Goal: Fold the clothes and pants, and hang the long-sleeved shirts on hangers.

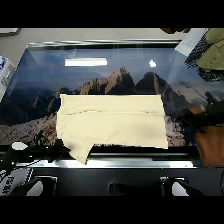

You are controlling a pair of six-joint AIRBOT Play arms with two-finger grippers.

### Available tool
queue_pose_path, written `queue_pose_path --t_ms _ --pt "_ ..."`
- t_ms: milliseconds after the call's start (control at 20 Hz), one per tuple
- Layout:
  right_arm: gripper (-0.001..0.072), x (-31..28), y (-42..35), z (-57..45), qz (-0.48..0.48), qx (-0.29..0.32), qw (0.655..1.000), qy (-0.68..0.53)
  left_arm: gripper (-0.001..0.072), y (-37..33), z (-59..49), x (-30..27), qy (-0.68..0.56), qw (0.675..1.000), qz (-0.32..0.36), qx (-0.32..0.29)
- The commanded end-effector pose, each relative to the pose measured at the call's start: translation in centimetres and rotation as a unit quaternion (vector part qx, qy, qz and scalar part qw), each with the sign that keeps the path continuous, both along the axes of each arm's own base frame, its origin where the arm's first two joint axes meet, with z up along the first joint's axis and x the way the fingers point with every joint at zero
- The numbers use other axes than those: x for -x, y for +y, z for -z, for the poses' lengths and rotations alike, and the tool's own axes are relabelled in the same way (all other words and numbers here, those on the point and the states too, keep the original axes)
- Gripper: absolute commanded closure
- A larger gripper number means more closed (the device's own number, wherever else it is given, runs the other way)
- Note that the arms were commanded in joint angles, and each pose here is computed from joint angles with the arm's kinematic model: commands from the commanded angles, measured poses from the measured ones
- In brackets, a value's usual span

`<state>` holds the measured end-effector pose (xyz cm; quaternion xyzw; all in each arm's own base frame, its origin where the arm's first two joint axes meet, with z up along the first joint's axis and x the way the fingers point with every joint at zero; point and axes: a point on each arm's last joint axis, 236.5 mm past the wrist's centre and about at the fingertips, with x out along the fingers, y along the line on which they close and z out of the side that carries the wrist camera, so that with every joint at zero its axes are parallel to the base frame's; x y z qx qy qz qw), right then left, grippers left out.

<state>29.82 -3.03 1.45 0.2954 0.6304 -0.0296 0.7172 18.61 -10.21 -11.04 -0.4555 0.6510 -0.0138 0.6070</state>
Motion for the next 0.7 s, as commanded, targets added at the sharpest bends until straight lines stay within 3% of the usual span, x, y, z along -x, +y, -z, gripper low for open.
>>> queue_pose_path --t_ms 0,100,650 --pt "0.0277 1.4 -0.9 1.4 -0.020 0.017 0.999 0.039 0.0689 -0.2 -0.1 0.2 0.002 1.000 0.005 0.004" --pt "0.0227 2.1 -0.6 3.0 -0.034 0.000 0.996 0.077 0.0688 -0.2 -0.1 0.2 0.003 1.000 0.006 0.005" --pt "0.0229 7.5 2.4 10.7 -0.081 -0.067 0.980 0.170 0.0688 -0.4 -0.2 0.5 0.000 1.000 0.018 0.008"
